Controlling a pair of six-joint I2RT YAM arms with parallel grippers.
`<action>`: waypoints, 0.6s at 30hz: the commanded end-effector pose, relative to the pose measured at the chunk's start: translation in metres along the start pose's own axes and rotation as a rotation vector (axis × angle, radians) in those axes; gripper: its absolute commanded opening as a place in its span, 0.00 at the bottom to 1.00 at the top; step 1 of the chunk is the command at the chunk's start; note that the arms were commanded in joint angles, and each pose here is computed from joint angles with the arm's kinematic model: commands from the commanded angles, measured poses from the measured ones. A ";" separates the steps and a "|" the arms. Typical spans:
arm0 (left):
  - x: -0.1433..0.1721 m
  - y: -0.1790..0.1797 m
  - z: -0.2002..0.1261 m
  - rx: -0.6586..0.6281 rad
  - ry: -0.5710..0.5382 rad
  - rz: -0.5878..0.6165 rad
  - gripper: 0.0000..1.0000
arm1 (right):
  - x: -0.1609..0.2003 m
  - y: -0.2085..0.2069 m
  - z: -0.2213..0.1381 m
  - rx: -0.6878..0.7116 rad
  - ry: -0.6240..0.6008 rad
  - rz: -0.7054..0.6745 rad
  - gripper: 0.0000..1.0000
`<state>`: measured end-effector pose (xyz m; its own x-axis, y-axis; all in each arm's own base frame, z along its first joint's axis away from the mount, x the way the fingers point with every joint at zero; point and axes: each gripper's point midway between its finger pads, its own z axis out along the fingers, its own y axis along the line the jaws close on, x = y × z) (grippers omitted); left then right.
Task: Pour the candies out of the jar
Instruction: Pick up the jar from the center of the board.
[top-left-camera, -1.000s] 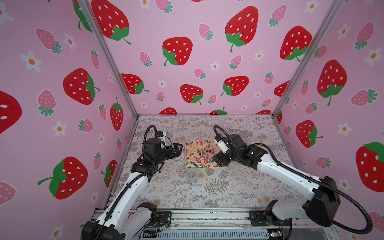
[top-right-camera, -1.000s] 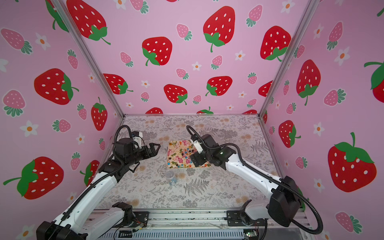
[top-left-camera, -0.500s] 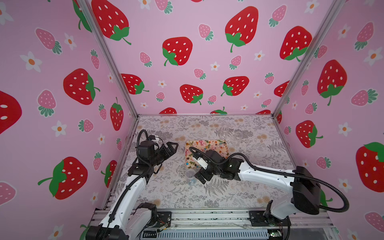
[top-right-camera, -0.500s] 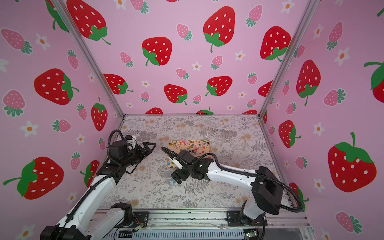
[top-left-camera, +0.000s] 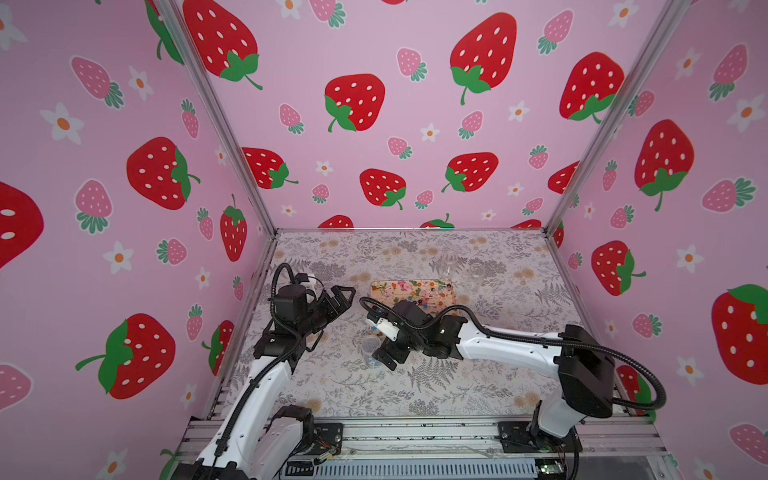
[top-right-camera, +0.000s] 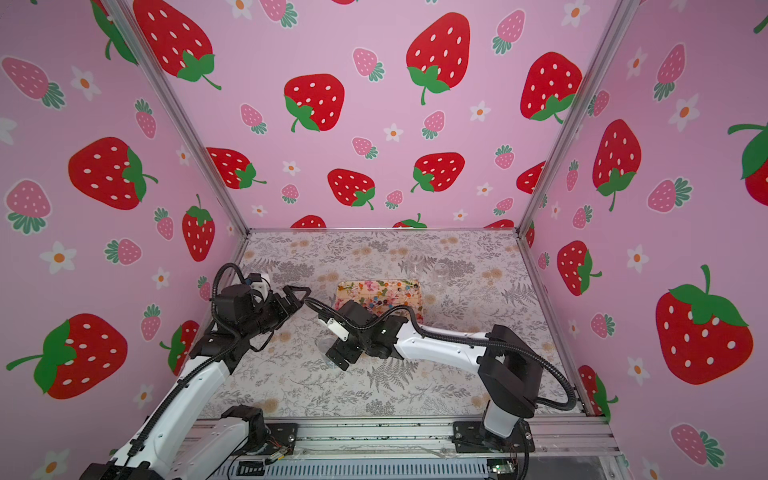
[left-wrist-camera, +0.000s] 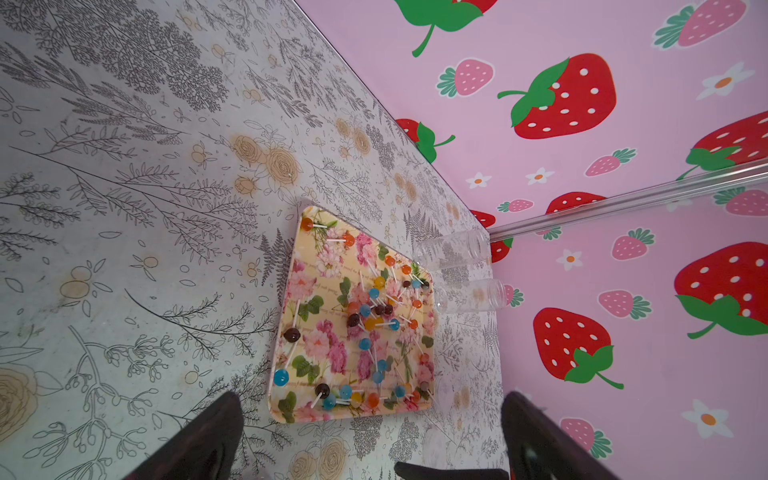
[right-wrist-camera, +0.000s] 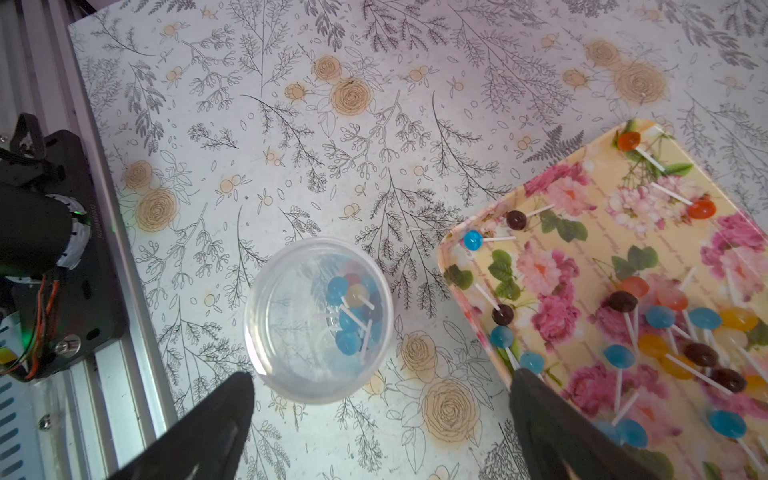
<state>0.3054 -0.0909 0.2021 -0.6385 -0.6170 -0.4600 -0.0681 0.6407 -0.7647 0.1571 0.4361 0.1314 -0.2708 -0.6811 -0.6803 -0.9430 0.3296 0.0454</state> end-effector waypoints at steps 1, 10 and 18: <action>-0.002 -0.003 -0.003 0.041 -0.008 -0.049 1.00 | -0.017 0.013 0.008 -0.048 -0.037 -0.040 0.98; -0.005 0.018 -0.009 -0.002 -0.035 -0.163 1.00 | -0.022 0.013 0.032 -0.051 -0.031 -0.062 0.96; 0.001 0.038 -0.007 -0.027 -0.040 -0.258 0.99 | -0.018 0.009 0.040 -0.029 -0.023 -0.055 0.79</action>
<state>0.2948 -0.0644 0.1661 -0.5839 -0.7615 -0.2816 -0.2565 0.5021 -0.8259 0.1595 0.4671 0.1060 -0.2335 -0.7029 -0.6719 -0.9593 0.2795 0.0410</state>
